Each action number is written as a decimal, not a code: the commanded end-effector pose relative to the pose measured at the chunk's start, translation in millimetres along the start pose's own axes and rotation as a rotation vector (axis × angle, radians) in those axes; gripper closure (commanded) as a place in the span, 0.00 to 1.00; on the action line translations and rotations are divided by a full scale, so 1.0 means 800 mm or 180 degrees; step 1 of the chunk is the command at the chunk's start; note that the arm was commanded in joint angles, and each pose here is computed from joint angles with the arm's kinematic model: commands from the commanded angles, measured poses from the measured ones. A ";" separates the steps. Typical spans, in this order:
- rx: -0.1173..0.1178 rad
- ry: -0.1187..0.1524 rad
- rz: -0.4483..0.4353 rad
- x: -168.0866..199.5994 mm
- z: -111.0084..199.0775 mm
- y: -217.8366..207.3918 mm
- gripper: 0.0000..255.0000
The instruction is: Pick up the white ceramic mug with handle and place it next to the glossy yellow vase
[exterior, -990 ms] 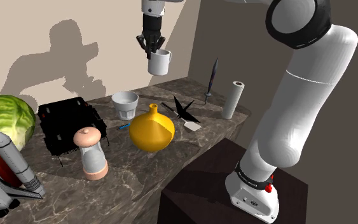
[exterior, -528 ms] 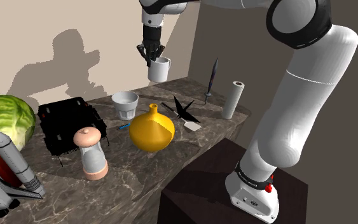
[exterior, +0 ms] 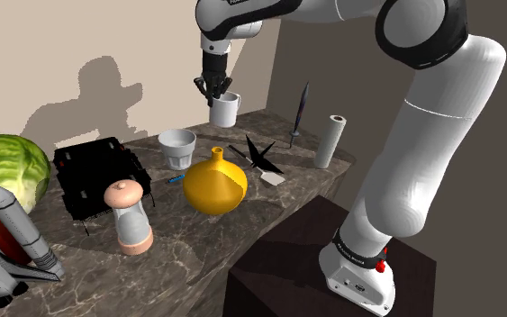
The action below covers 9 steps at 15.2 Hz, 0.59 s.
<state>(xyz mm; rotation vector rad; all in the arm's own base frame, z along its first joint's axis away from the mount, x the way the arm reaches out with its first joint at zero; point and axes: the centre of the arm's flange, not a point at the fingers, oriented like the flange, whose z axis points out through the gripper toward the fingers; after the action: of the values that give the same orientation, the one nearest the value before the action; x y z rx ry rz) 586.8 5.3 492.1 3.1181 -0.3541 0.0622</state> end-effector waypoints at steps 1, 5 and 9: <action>0.0001 0.0003 0.0000 -0.001 0.013 0.000 1.00; 0.0001 0.0003 0.0000 -0.002 0.040 0.000 1.00; 0.0001 0.0003 0.0000 -0.003 0.066 0.000 1.00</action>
<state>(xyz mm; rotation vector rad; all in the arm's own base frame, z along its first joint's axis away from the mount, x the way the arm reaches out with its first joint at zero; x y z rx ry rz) 586.2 6.1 444.2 3.1182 -0.3539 0.0616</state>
